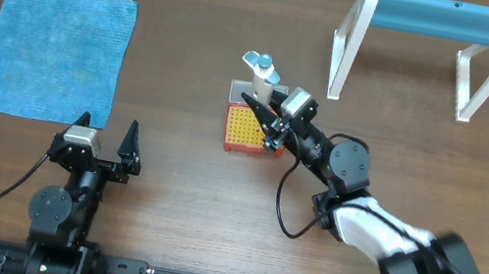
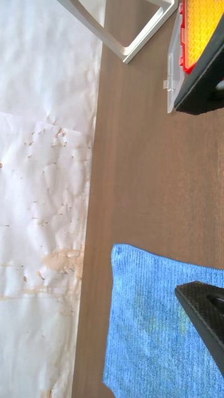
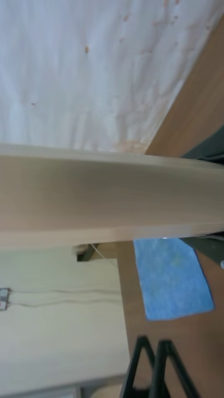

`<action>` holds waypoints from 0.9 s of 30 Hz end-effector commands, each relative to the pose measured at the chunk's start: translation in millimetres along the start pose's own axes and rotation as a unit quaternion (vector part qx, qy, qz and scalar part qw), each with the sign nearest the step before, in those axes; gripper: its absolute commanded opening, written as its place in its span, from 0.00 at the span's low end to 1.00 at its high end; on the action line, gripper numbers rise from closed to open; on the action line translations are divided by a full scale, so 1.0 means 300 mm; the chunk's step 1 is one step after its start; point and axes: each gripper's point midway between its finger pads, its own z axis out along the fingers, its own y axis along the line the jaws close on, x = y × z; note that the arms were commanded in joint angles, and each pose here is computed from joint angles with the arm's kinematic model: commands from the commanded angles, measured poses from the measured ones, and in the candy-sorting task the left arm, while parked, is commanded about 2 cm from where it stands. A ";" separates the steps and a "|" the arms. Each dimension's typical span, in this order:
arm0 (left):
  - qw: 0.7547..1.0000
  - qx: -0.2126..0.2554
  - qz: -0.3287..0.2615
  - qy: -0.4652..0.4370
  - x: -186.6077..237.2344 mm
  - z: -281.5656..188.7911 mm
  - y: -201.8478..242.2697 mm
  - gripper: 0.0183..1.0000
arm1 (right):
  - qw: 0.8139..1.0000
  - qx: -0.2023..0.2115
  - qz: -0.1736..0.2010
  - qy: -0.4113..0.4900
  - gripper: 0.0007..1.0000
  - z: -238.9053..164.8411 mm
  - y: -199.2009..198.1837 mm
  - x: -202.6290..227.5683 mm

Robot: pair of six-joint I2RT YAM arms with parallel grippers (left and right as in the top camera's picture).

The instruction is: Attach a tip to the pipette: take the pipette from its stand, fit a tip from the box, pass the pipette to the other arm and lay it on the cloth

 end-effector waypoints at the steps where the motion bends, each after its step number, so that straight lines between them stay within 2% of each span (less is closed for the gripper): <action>1: 1.000 -0.004 0.005 0.000 0.002 -0.001 0.006 0.87 | 0.997 -0.075 0.003 -0.016 0.08 -0.029 0.105 -0.168; 5: 1.000 -0.004 0.005 0.000 0.002 -0.001 0.006 0.87 | 0.991 -0.125 0.038 0.033 0.08 -0.059 0.177 -0.211; 8: 1.000 -0.004 0.005 0.000 0.002 -0.001 0.006 0.87 | 0.977 -0.172 0.088 0.091 0.08 -0.086 0.240 -0.221; 10: 1.000 -0.004 0.005 0.000 0.002 -0.001 0.006 0.87 | 0.970 -0.198 0.100 0.101 0.08 -0.101 0.277 -0.233; 14: 1.000 -0.004 0.005 0.000 0.002 -0.001 0.006 0.87 | 0.968 -0.194 0.123 0.104 0.08 -0.100 0.276 -0.235; 23: 1.000 -0.004 0.005 0.000 0.002 -0.001 0.006 0.87 | 0.974 -0.173 0.113 0.095 0.08 -0.099 0.230 -0.246; 27: 1.000 -0.004 0.005 0.000 0.002 -0.001 0.006 0.87 | 0.978 -0.134 0.127 0.097 0.08 -0.086 0.187 -0.241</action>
